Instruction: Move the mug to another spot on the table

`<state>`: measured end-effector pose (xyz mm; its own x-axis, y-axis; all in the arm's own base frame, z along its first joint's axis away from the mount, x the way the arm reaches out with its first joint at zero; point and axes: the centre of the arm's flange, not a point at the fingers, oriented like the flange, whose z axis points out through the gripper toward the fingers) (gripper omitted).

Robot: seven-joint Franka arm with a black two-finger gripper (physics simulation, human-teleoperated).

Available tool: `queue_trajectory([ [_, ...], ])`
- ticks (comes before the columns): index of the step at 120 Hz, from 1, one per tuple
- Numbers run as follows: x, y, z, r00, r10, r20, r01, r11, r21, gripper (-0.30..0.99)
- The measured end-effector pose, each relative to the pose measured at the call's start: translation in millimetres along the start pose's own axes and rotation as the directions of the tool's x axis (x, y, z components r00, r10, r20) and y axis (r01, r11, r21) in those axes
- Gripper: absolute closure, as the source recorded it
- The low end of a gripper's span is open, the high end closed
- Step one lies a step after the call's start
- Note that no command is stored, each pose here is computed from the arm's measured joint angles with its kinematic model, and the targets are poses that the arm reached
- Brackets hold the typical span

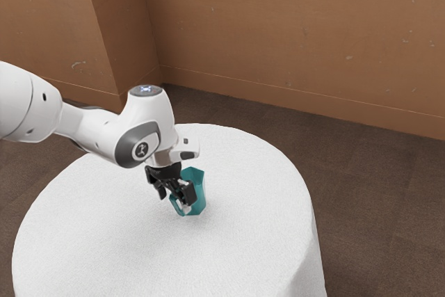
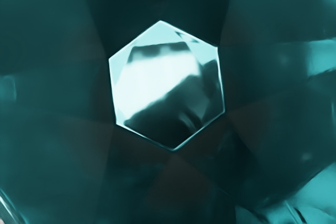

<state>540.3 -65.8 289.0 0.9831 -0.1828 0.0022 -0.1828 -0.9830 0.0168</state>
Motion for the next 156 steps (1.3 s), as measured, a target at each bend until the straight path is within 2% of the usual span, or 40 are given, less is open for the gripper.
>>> queue_trajectory([
  [56, 3, 0, 3, 1.0, 0.002, -0.025, -0.002, 1.0, -0.003, 0.05],
  [64, 3, -1, 3, 1.0, 0.003, -0.026, -0.003, 1.0, -0.002, 0.11],
  [78, 3, -1, 2, 1.0, 0.006, -0.028, -0.006, 1.0, 0.002, 0.3],
  [87, 3, -3, 1, 1.0, 0.004, -0.031, -0.003, 1.0, 0.005, 0.36],
  [138, 4, -5, -11, 0.998, -0.015, -0.054, 0.016, 1.0, 0.017, 0.44],
  [156, 4, -10, -25, 0.997, -0.016, -0.077, 0.019, 0.999, 0.034, 0.52],
])
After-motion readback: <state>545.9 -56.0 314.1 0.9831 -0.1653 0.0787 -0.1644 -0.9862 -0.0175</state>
